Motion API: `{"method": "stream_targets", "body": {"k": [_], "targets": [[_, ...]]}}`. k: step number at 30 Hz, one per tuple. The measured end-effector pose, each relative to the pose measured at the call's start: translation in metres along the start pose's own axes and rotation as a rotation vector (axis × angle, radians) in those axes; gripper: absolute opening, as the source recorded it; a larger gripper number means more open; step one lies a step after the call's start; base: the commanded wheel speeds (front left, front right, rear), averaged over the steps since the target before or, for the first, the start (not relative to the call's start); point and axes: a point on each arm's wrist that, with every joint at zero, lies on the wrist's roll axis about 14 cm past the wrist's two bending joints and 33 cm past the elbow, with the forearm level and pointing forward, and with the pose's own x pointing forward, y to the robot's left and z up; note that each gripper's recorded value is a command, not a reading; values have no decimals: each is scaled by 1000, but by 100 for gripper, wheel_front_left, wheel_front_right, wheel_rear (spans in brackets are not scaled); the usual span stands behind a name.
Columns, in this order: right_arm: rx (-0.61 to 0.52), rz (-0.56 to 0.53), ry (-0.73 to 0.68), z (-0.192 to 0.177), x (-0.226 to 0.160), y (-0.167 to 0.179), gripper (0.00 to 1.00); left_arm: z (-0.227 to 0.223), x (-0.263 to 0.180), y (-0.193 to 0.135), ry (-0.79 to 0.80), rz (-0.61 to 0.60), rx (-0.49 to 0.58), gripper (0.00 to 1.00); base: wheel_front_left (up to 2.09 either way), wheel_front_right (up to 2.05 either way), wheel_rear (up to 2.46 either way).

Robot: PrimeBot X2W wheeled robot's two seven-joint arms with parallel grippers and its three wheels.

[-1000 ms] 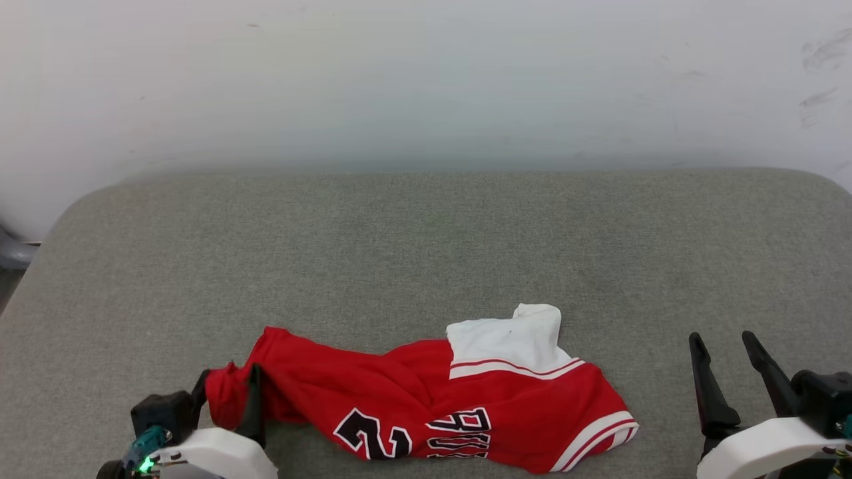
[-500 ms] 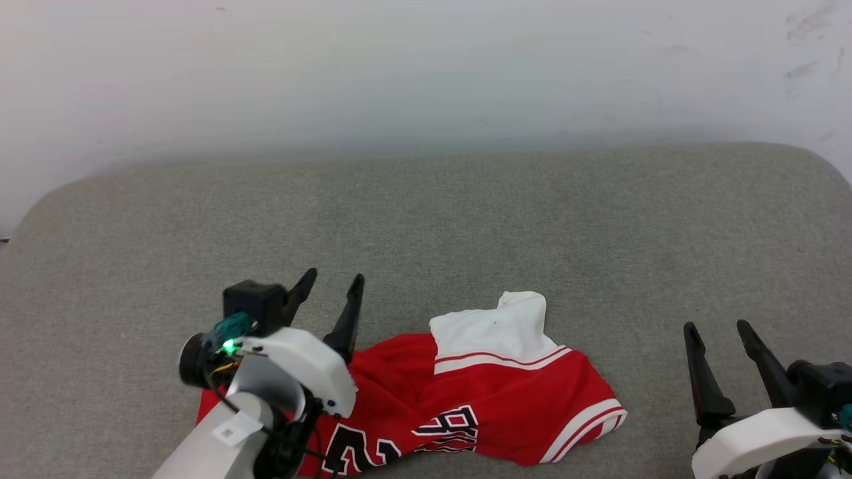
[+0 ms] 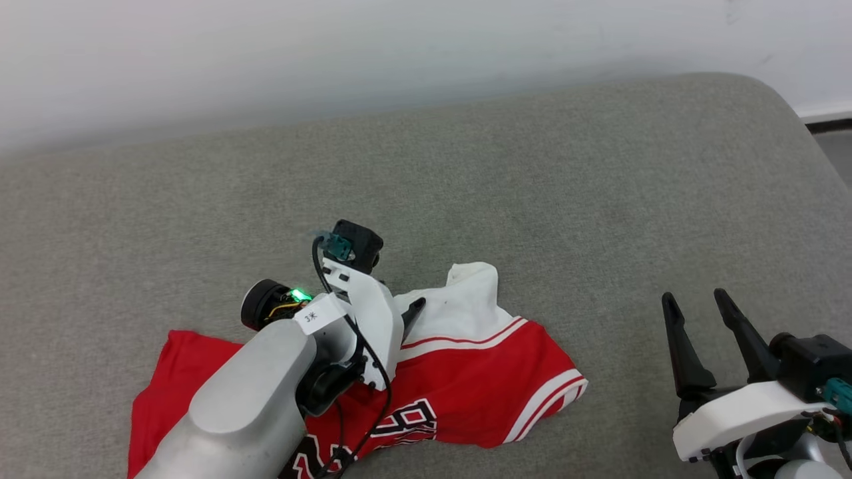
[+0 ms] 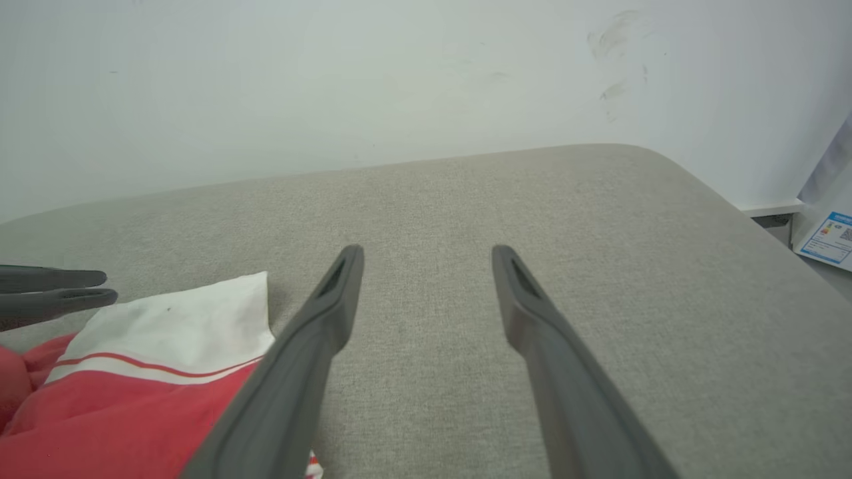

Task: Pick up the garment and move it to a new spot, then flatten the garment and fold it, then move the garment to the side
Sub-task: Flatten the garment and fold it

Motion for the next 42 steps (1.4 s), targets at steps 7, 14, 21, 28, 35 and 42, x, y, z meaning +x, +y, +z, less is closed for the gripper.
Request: {"method": "stream_targets", "body": {"k": [7,14,21,28,35,42], "targets": [[21,-42,44,-18,-1,-12,100,-40,29,5,217,-13,31,100,0,0,0],[28,-64,72,-30,1,-18,100,-71,41,8,431,-38,121,82,0,0,0],[37,-63,74,-33,3,-18,100,-66,45,7,389,-49,137,0,0,0,0],[41,-48,71,-32,5,-14,100,-22,45,23,109,36,134,0,0,0,0],[44,-26,62,-28,7,-7,100,38,15,76,-253,243,41,0,0,0,0],[47,-14,74,-31,7,-3,100,15,-33,132,-385,469,-79,0,0,0,0]]}}
